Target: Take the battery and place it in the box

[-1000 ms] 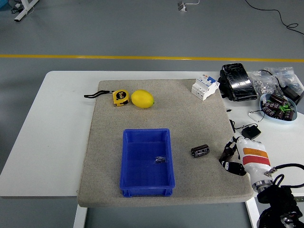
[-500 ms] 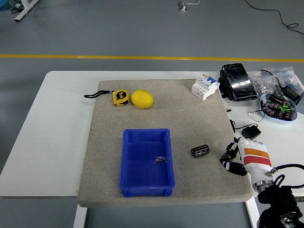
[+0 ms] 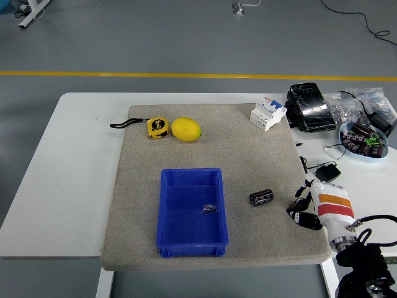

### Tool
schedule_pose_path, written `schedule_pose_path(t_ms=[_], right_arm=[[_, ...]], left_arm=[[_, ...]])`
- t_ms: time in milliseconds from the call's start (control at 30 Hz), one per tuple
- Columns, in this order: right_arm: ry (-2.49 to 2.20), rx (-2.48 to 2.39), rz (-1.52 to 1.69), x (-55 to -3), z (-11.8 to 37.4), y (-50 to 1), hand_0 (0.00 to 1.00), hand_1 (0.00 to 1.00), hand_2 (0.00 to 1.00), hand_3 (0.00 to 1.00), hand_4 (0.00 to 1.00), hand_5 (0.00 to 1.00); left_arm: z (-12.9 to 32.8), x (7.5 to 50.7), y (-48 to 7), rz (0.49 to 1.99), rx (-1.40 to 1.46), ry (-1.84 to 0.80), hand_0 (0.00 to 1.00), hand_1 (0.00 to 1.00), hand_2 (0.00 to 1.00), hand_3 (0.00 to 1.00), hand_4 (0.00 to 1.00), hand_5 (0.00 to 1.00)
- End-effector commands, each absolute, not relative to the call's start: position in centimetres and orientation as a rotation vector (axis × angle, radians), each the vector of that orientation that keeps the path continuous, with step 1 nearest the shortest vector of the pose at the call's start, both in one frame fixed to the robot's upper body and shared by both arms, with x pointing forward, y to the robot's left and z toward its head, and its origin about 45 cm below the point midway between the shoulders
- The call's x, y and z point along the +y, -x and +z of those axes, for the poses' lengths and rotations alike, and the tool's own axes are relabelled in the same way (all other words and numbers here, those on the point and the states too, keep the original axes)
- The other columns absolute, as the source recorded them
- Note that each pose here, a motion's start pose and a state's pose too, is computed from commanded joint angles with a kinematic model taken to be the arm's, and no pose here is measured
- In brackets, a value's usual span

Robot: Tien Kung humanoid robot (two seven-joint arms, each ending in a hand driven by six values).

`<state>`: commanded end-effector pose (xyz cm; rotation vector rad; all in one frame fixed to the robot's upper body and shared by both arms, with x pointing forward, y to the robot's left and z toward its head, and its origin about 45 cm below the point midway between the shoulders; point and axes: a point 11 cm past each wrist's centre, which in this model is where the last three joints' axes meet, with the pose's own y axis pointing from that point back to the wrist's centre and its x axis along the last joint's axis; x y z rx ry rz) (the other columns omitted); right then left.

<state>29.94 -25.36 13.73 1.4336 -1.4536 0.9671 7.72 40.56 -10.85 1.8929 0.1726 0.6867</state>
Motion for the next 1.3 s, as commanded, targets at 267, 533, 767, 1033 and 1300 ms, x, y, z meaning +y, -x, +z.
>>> schedule_pose_path(t_ms=[267,533,767,1033,1300], right_arm=[[-1.445,-1.457,0.977,-25.0,14.0,-29.9,0.002,0.150,0.256,0.402,0.867,0.045],[-1.455,-1.464,0.988,-24.7,14.5,-29.9,0.002,0.146,0.256,0.398,0.871,0.042],[-1.463,-1.479,0.997,-24.4,15.1,-30.0,0.002,0.143,0.256,0.397,0.873,0.039],[-1.494,-1.504,1.025,-23.4,16.5,-30.1,0.005,0.143,0.256,0.398,0.876,0.038],[-1.522,-1.511,1.059,-22.5,17.6,-30.3,0.005,0.144,0.255,0.398,0.877,0.037]], left_arm=[[-10.8,40.7,-7.7,0.681,0.169,-1.899,0.726,0.618,0.697,0.672,0.720,0.673],[-10.8,40.8,-7.8,0.681,0.165,-1.903,0.726,0.618,0.696,0.673,0.720,0.673],[-10.7,40.8,-8.0,0.688,0.162,-1.902,0.725,0.617,0.693,0.675,0.722,0.675],[-10.7,40.9,-8.1,0.694,0.159,-1.902,0.723,0.613,0.693,0.675,0.721,0.673],[-10.6,41.0,-8.3,0.699,0.154,-1.903,0.723,0.609,0.690,0.675,0.721,0.673]])
